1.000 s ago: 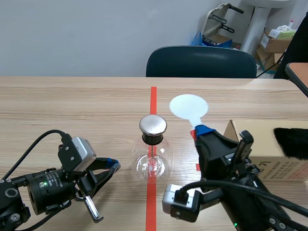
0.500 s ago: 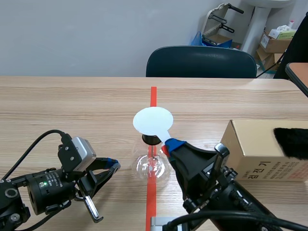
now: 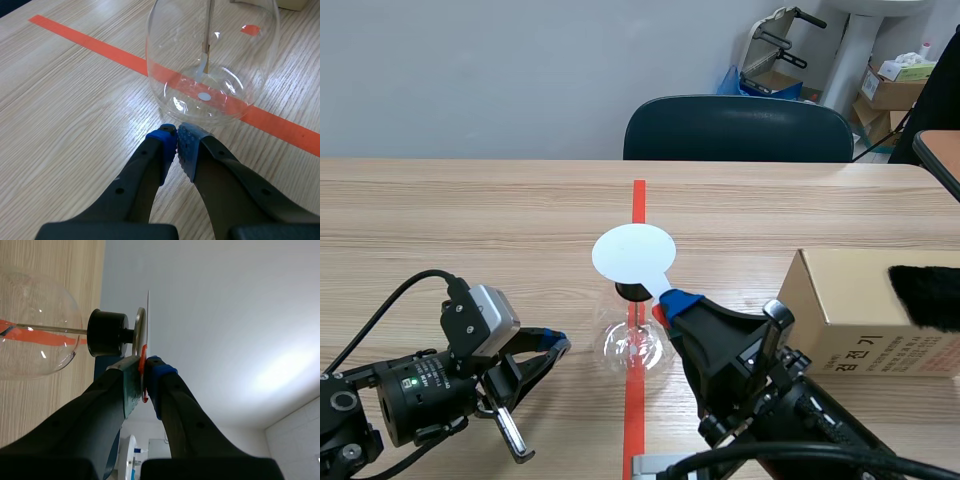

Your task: Do the electroscope experiment

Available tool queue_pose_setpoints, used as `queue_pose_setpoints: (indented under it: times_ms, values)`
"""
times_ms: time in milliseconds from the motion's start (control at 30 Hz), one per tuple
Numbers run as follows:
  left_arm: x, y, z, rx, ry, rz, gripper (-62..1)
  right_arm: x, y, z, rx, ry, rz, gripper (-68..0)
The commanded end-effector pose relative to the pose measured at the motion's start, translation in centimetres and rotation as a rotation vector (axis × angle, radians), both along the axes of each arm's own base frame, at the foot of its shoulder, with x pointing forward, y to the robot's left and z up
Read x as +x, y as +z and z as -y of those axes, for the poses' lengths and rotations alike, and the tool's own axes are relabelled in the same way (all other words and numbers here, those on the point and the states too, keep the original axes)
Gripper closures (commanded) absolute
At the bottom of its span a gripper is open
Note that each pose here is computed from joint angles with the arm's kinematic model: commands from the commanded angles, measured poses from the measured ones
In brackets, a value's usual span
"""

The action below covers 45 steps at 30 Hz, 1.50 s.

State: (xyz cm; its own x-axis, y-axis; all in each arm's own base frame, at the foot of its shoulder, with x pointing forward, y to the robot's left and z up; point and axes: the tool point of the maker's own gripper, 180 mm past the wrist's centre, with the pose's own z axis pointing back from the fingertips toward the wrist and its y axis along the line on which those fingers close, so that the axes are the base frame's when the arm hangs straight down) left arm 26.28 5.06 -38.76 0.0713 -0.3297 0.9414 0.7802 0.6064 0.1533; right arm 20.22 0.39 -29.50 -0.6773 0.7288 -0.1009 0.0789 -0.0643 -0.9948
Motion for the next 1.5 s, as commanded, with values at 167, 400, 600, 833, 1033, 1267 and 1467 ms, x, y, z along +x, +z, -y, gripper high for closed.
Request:
queue_pose_setpoints:
  times_ms: [167, 400, 600, 833, 1033, 1267, 1467]
  values:
    - [0.3, 0.8, 0.5, -0.029, -0.001, 0.020, -5.6, 0.2, 0.9, 0.1, -0.001, 0.011, 0.039, -0.6]
    - [0.3, 0.8, 0.5, -0.028, -0.001, 0.019, -5.6, 0.9, 1.0, 0.9, 0.002, -0.048, 0.043, -0.6]
    - [0.3, 0.8, 0.5, -0.029, -0.001, 0.019, -5.6, 2.6, 1.4, 3.3, 0.019, -0.211, 0.054, -0.6]
    - [0.3, 0.8, 0.5, -0.029, -0.001, 0.019, -5.6, 4.4, 1.9, 7.3, 0.043, -0.452, 0.069, -0.6]
    - [0.3, 0.8, 0.5, -0.029, -0.001, 0.019, -5.6, 4.9, 2.1, 9.9, 0.057, -0.601, 0.078, -0.6]
    - [0.3, 0.8, 0.5, -0.029, -0.001, 0.019, -5.6, 5.0, 2.2, 10.8, 0.062, -0.651, 0.081, -0.6]
    - [0.3, 0.8, 0.5, -0.029, -0.001, 0.019, -5.6, 5.0, 2.2, 10.8, 0.062, -0.650, 0.081, -0.6]
